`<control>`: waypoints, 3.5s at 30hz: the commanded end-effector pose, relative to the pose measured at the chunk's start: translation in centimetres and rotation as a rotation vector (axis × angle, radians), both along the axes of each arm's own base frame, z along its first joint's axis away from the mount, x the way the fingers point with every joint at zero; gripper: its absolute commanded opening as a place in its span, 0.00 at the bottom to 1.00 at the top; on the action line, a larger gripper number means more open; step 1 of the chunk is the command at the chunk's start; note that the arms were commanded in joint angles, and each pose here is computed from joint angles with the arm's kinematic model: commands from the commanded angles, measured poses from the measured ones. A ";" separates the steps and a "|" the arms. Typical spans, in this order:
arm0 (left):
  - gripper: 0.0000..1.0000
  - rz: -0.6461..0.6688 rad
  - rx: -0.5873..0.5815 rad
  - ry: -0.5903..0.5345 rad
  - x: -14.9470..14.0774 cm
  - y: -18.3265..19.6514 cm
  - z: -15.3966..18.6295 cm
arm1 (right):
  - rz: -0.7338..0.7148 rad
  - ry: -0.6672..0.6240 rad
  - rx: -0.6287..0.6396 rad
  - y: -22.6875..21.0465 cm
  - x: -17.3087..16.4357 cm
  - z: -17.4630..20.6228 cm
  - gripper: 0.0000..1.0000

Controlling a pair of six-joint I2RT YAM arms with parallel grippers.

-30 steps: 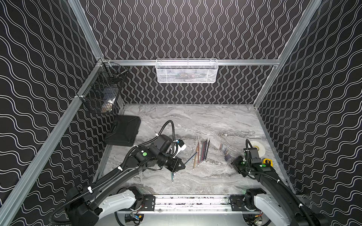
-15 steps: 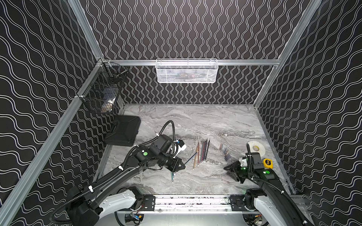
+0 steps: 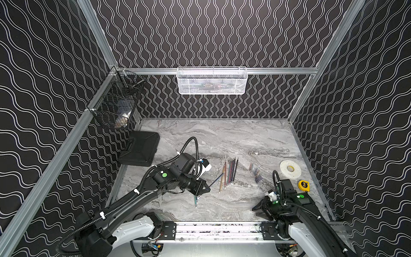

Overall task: Remove the protective cover of the pencils
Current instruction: Place the protective sleeve at the center of the board, then place the pencil at the center of the board.

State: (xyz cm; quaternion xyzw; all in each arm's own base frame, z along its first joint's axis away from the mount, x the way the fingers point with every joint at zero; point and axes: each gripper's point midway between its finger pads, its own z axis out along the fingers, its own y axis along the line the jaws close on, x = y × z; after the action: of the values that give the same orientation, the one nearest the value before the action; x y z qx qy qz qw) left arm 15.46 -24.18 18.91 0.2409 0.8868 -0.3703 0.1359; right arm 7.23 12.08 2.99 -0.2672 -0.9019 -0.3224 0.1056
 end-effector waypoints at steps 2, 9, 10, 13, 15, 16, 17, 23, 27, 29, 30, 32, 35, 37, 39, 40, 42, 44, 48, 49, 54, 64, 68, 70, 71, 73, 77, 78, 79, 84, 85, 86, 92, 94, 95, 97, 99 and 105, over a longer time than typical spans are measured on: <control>0.00 -0.010 -0.009 -0.024 0.0 0.0 0.5 | 0.030 0.066 0.008 0.7 -1.0 -1.9 0.34; 0.00 -0.020 -0.005 -0.011 0.0 -0.2 0.2 | 0.120 0.061 -0.132 2.0 -0.8 -3.7 0.35; 0.00 -0.017 -0.005 -0.013 0.0 -0.1 0.3 | 0.113 0.047 -0.142 2.1 -0.4 -3.8 0.35; 0.00 -0.014 -0.008 -0.020 0.0 0.0 0.4 | 0.111 0.010 -0.202 1.5 0.7 -3.6 0.35; 0.00 -0.015 -0.009 -0.020 0.0 -0.1 0.4 | 0.119 -0.011 -0.248 1.0 1.3 -3.4 0.35; 0.00 -0.016 -0.008 -0.017 0.0 -0.1 0.4 | 0.128 -0.018 -0.268 0.8 1.4 -3.3 0.35; 0.00 -0.020 -0.006 -0.012 -0.1 -0.1 0.3 | 0.136 -0.025 -0.281 0.6 1.6 -3.1 0.35; 0.00 -0.021 -0.007 -0.011 -0.1 -0.2 0.3 | 0.140 -0.043 -0.315 0.4 2.4 -2.9 0.35; 0.00 -0.020 -0.011 -0.014 -0.1 -0.1 0.4 | 0.148 -0.053 -0.338 0.2 2.8 -2.6 0.35; 0.00 -0.022 -0.010 -0.013 -0.1 -0.1 0.3 | 0.145 -0.055 -0.341 0.2 2.9 -2.5 0.35; 0.00 -0.021 -0.010 -0.013 -0.1 -0.2 0.4 | 0.140 -0.055 -0.343 0.1 2.9 -2.4 0.35; 0.00 -0.021 -0.010 -0.013 -0.1 -0.1 0.3 | 0.126 -0.058 -0.348 0.0 2.8 -2.2 0.35; 0.00 -0.020 -0.011 -0.015 -0.1 -0.1 0.4 | 0.062 -0.073 -0.380 -0.7 3.3 -1.6 0.37; 0.00 -0.019 -0.012 -0.017 -0.1 -0.1 0.4 | 0.023 -0.095 -0.399 -1.1 3.7 -1.2 0.37; 0.00 -0.019 -0.013 -0.018 -0.1 -0.1 0.5 | -0.008 -0.102 -0.415 -1.5 4.0 -1.1 0.38; 0.00 -0.019 -0.012 -0.018 -0.1 -0.1 0.5 | -0.025 -0.098 -0.424 -1.6 4.1 -1.1 0.38; 0.00 -0.018 -0.013 -0.018 -0.2 -0.1 0.5 | -0.049 -0.091 -0.439 -1.8 4.3 -1.1 0.38; 0.00 -0.019 -0.015 -0.021 -0.2 -0.1 0.6 | -0.069 -0.098 -0.445 -1.8 4.7 -1.1 0.38; 0.00 -0.019 -0.016 -0.024 -0.2 0.0 0.6 | -0.097 -0.137 -0.491 -2.5 5.8 -0.9 0.38; 0.00 -0.020 -0.016 -0.024 -0.2 -0.1 0.6 | -0.107 -0.149 -0.503 -2.7 6.1 -0.8 0.38; 0.00 0.016 0.025 -0.025 0.3 0.4 0.0 | -0.129 -0.172 -0.528 -3.0 7.5 -0.7 0.38; 0.00 0.242 0.073 0.036 4.6 -0.2 -4.0 | -0.169 -0.163 -0.533 -3.4 7.6 -0.7 0.37; 0.00 0.367 0.067 0.043 7.2 -0.1 -5.9 | -0.200 -0.164 -0.511 -3.1 7.8 -0.5 0.37; 0.00 0.420 0.070 0.047 8.4 0.3 -6.8 | -0.216 -0.163 -0.496 -2.9 8.1 -0.1 0.37; 0.00 0.437 0.072 0.048 9.0 0.5 -7.2 | -0.222 -0.171 -0.485 -2.6 8.4 0.3 0.37; 0.00 0.467 0.083 0.051 10.0 0.9 -8.0 | -0.247 -0.191 -0.470 -2.4 9.1 1.1 0.37; 0.00 0.523 0.070 0.053 11.5 1.5 -8.9 | -0.277 -0.216 -0.474 -2.6 9.7 1.9 0.37; 0.00 0.536 0.065 0.054 11.8 1.7 -9.2 | -0.277 -0.216 -0.479 -2.6 9.6 2.0 0.37; 0.00 0.544 0.060 0.054 12.1 1.7 -9.5 | -0.275 -0.213 -0.487 -2.8 9.5 2.1 0.37; 0.00 0.537 0.052 0.097 12.9 1.1 -11.7 | -0.278 -0.212 -0.507 -3.4 9.0 2.7 0.38; 0.00 0.532 0.045 0.106 13.1 0.8 -12.1 | -0.284 -0.213 -0.505 -3.5 8.9 2.8 0.38; 0.00 0.530 0.040 0.119 13.2 0.6 -12.6 | -0.291 -0.211 -0.501 -3.6 8.7 2.8 0.38; 0.00 0.526 0.032 0.148 13.8 -0.2 -13.8 | -0.322 -0.211 -0.497 -4.3 8.3 3.2 0.38; 0.01 0.528 0.038 0.149 14.0 -0.2 -14.0 | -0.349 -0.190 -0.482 -4.6 8.7 3.2 0.39; 0.02 0.528 0.038 0.152 14.0 -0.3 -14.2 | -0.352 -0.177 -0.468 -4.6 8.8 3.0 0.39; 0.04 0.526 0.026 0.158 14.2 -0.6 -14.4 | -0.361 -0.158 -0.445 -4.6 9.3 2.8 0.38; 0.04 0.527 0.010 0.175 14.3 -0.9 -14.9 | -0.375 -0.145 -0.433 -4.9 9.7 2.6 0.39; 0.05 0.549 -0.022 0.197 14.6 -1.4 -15.3 | -0.400 -0.113 -0.364 -4.3 10.5 2.5 0.38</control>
State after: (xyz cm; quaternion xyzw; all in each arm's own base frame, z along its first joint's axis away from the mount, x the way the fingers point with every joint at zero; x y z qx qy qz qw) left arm 29.43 -25.01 3.08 -0.0347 0.9329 -0.3310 0.1379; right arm 17.43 6.77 5.24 -0.4422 -0.8802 -0.1562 -0.0727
